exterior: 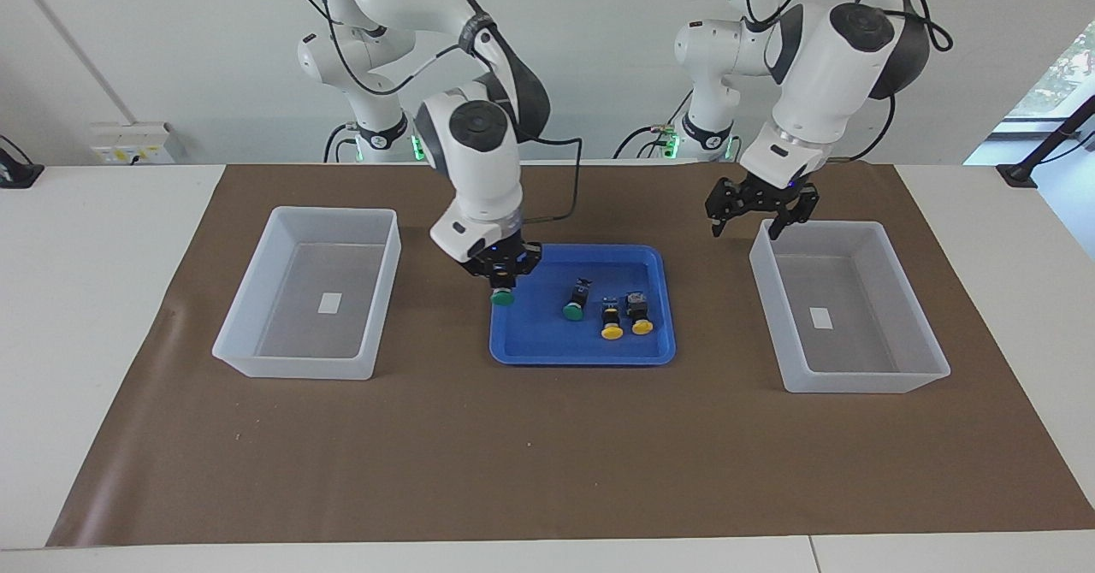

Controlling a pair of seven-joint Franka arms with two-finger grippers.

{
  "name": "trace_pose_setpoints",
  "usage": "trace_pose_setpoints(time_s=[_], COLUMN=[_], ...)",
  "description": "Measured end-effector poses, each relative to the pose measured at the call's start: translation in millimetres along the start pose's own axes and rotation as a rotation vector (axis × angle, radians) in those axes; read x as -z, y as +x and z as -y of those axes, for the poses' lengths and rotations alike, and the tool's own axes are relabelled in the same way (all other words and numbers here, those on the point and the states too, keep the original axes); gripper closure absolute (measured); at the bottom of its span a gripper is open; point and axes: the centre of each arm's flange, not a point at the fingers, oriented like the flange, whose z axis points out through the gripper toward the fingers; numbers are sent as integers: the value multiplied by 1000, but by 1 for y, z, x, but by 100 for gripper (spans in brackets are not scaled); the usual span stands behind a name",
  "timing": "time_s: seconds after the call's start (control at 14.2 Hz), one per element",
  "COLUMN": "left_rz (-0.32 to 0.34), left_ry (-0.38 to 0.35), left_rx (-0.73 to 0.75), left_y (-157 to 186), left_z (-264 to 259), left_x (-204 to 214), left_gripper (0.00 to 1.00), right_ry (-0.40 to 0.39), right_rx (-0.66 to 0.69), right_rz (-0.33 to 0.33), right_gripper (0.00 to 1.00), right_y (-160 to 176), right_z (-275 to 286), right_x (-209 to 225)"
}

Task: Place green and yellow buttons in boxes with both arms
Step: 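Carry the green button to its box while the left gripper reaches the tray, then release the green button in the box while the left gripper grasps a yellow button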

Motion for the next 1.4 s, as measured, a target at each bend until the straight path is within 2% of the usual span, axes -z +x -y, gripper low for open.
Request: trace_pose_setpoints(time_s=[0.21, 0.28, 0.42, 0.49, 0.63, 0.84, 1.05, 1.33, 1.4], left_rz=[-6, -5, 5, 5, 0, 8, 28, 50, 51], left_ry=[-14, -17, -18, -18, -20, -19, -12, -4, -3], left_rx=[13, 10, 8, 9, 8, 5, 6, 9, 11], left_y=[14, 16, 20, 22, 25, 26, 23, 13, 12], left_z=[-50, -63, -75, -75, -76, -78, -76, -72, -72], left_x=[-67, -89, -123, -133, -146, -160, -173, -188, -189], left_gripper=[11, 11, 22, 22, 34, 35, 33, 31, 31], right_ry=[8, 11, 16, 18, 22, 25, 6, 5, 4], right_rx=[35, 42, 49, 43, 21, 28, 41, 30, 28], right_rz=[39, 53, 78, 95, 106, 74, 24, 12, 1], right_gripper=[68, 68, 68, 68, 68, 68, 68, 67, 63], right_y=[18, 19, 19, 16, 8, -14, -43, -63, -66], right_z=[-128, -157, -197, -211, -237, -267, -274, -284, -284], right_x=[33, 36, 29, 20, -5, -47, -85, -108, -112])
